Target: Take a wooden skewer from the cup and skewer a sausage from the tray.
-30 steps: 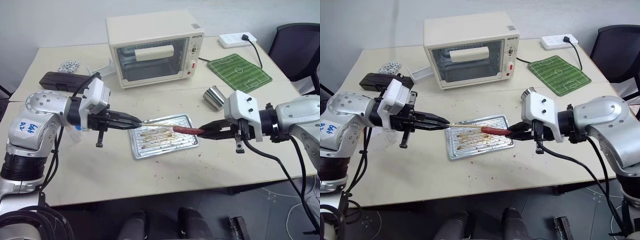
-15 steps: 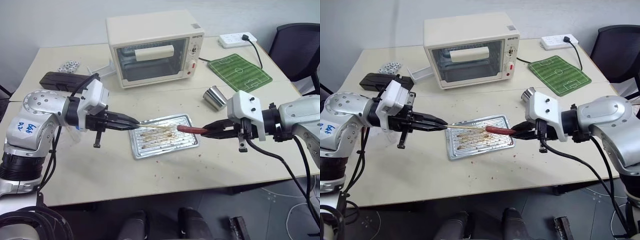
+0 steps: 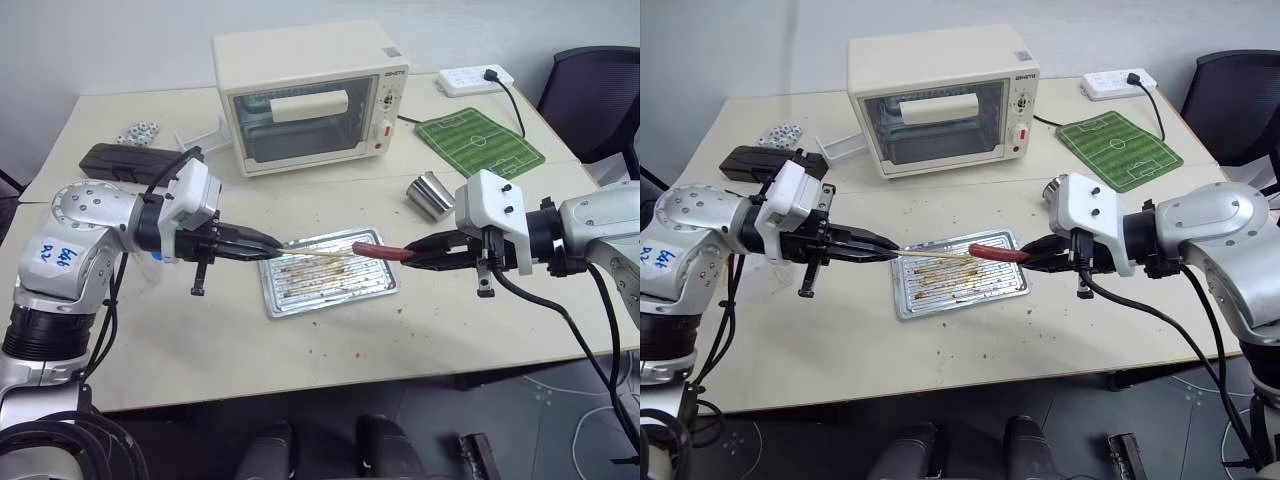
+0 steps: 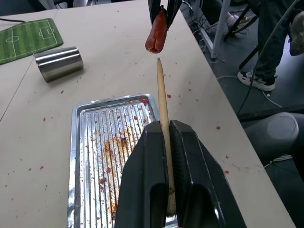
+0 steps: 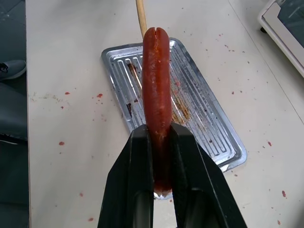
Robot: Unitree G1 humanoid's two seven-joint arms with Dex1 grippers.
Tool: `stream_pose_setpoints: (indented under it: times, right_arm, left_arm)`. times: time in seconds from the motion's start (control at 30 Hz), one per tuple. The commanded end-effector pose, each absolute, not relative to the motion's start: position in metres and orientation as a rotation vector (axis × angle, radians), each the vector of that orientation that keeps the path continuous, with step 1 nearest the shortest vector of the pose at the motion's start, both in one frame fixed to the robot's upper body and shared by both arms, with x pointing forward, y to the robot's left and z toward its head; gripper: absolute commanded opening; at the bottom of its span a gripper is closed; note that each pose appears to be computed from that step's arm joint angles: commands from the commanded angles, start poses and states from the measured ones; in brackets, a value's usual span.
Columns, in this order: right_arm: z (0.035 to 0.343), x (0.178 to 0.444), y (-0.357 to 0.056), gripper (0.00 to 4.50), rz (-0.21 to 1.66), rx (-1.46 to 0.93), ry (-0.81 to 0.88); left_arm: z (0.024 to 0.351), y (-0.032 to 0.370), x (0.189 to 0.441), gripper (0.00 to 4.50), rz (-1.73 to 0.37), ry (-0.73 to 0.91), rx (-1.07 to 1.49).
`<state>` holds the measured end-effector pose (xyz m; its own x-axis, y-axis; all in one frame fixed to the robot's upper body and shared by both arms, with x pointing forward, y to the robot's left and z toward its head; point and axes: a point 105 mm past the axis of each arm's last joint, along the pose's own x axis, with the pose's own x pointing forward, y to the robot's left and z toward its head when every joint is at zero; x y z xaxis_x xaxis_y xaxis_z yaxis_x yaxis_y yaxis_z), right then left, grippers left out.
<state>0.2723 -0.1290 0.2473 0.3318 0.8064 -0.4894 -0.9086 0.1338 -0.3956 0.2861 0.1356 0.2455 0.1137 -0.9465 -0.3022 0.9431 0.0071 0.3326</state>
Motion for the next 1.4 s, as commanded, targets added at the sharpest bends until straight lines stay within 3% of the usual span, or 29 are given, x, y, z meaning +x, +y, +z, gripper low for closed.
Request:
stream_pose_setpoints:
  times: [0.03,0.77,1.4]
  right_arm:
    - [0.253,0.268,-0.127,0.18,1.257,-0.734,0.137]
    - [0.254,0.268,-0.124,0.18,1.252,-0.703,0.128]
    - [0.261,0.258,-0.096,0.18,1.368,-0.701,0.062]
  left_arm:
    - [0.257,0.134,0.284,0.00,-1.478,-0.053,0.551]
    - [0.260,0.133,0.287,0.00,-1.477,-0.057,0.557]
    - [0.259,0.109,0.286,0.00,-1.563,-0.103,0.522]
